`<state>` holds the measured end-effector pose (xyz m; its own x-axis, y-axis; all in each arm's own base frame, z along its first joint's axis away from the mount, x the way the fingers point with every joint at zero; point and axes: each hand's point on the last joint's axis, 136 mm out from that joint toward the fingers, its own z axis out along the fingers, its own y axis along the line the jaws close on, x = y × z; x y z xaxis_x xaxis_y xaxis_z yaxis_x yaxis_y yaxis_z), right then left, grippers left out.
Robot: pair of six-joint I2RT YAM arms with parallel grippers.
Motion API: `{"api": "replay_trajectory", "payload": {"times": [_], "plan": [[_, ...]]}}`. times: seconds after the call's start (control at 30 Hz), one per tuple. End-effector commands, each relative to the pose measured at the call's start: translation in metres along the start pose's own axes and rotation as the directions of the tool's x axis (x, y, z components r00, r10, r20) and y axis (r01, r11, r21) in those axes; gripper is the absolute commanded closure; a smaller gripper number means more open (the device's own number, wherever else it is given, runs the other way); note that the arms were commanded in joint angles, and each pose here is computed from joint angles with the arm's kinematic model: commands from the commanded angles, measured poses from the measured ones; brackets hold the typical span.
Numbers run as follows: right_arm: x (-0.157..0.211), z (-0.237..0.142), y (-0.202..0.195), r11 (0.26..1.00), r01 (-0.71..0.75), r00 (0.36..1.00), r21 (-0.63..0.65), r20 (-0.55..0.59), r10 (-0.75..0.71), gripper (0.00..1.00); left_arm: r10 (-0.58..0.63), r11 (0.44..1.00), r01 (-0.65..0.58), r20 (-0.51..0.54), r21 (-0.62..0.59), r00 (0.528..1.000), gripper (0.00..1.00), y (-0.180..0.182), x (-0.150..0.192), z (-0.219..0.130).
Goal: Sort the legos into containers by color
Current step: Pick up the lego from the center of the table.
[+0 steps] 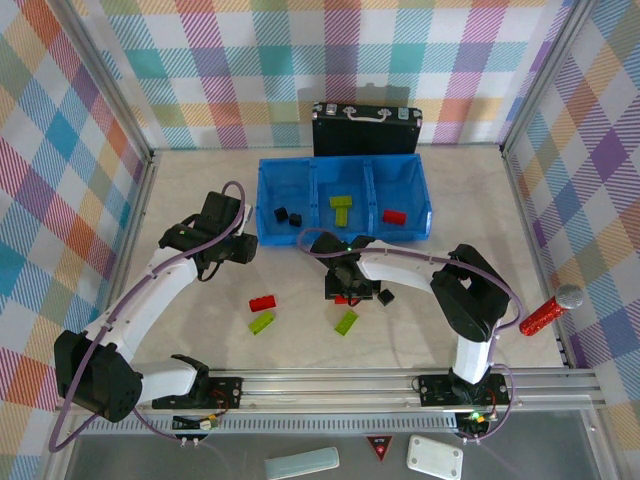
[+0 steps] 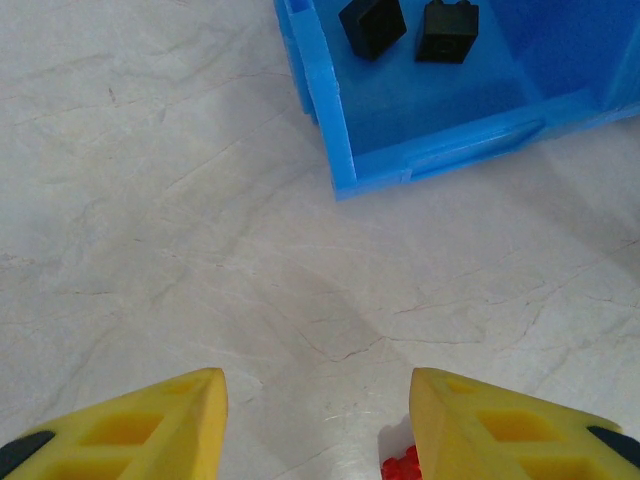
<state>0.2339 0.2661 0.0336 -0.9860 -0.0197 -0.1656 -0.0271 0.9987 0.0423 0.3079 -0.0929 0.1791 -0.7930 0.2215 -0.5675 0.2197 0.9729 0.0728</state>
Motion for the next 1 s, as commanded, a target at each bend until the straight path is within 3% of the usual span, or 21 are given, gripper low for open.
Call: {"api": "replay_trajectory", "payload": {"times": [0.0, 0.6, 0.97], "plan": [[0.001, -0.005, -0.003, 1.0, -0.006, 1.0, 0.024, 0.006, 0.006, 0.34, 0.002, 1.0, -0.002, 0.019, -0.004, 1.0, 0.49, 0.004, 0.0, -0.003], [-0.028, -0.065, -0.011, 0.999, 0.041, 0.994, 0.012, 0.103, -0.042, 0.34, 0.0, 1.0, 0.0, 0.027, -0.006, 1.0, 0.49, 0.005, -0.001, -0.005], [-0.07, -0.1, -0.079, 0.999, -0.035, 0.983, 0.014, 0.179, 0.032, 0.34, -0.005, 1.0, 0.005, 0.029, -0.008, 1.0, 0.49, 0.006, -0.001, -0.005]]}}
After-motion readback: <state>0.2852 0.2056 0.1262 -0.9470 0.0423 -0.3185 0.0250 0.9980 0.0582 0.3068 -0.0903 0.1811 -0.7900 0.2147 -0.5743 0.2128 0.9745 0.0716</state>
